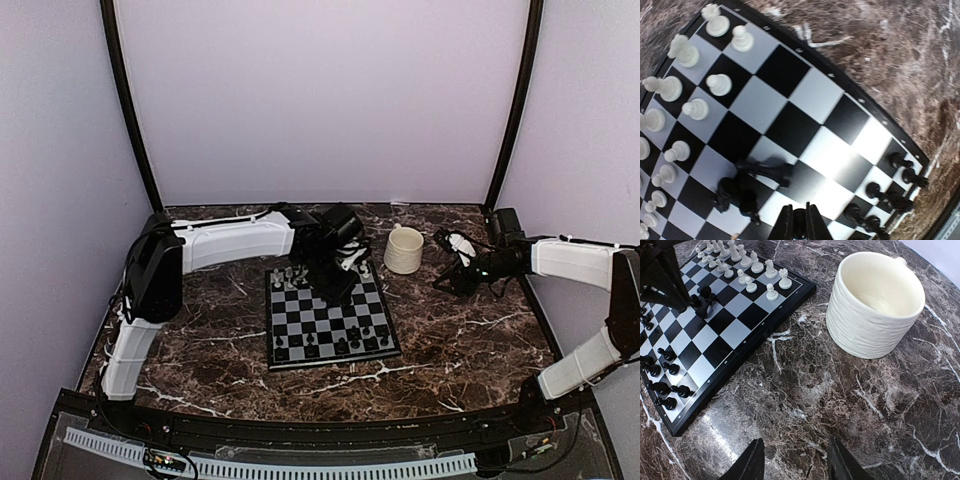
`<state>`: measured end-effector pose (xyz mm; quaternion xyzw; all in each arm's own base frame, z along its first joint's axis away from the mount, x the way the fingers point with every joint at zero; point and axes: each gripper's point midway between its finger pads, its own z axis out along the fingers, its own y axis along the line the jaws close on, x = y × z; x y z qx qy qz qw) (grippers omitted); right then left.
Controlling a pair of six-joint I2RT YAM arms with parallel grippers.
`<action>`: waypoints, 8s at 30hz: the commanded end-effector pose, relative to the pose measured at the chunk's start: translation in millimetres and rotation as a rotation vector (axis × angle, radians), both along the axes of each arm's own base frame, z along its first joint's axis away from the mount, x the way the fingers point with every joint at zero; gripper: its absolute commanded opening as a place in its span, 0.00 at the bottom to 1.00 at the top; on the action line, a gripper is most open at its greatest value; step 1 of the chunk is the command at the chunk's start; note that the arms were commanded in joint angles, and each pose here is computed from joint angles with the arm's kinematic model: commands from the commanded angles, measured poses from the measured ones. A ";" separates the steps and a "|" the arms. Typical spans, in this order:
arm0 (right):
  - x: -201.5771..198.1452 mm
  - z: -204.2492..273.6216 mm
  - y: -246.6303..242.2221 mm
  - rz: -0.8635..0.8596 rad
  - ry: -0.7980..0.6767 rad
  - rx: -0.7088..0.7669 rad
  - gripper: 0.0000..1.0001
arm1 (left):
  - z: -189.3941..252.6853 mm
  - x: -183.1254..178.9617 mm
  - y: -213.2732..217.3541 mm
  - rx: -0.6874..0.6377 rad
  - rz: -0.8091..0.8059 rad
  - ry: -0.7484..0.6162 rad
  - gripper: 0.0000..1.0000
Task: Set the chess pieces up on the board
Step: Pick up the pawn from the chessboard, then place the pawn at e7, then pick up the king from the chessboard, then pass from the left arm to the right
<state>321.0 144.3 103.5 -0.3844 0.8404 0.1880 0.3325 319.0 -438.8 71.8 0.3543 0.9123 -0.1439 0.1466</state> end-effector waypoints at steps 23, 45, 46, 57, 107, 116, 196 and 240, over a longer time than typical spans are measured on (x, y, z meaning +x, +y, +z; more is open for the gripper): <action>0.3 -1.9 -1.3 0.002 -0.004 -0.003 0.44 | 11.2 -78.2 5.0 0.000 -0.177 0.148 0.10; 0.5 -3.3 -1.8 0.000 -0.001 -0.006 0.44 | -4.7 -77.9 1.9 0.004 -0.170 0.167 0.13; 0.3 -3.5 -1.5 0.002 -0.001 -0.007 0.44 | -6.5 -77.6 2.5 0.010 -0.168 0.167 0.13; 0.4 -4.9 -1.4 0.003 0.005 -0.006 0.44 | -14.3 -74.8 6.5 0.043 -0.167 0.157 0.15; -0.5 -5.5 -2.2 0.003 0.002 -0.012 0.44 | 17.5 15.1 30.3 0.058 0.107 -0.043 0.31; 0.0 -6.4 -2.3 0.002 0.005 -0.013 0.44 | 4.3 14.0 27.5 0.045 0.085 -0.034 0.31; 0.7 -6.6 -1.9 0.004 0.007 -0.013 0.44 | -47.2 -35.5 43.9 0.247 0.135 0.184 0.31; 7.1 84.2 132.8 0.308 0.206 0.176 0.44 | 127.9 -38.1 10.8 -0.520 -0.098 -0.264 0.08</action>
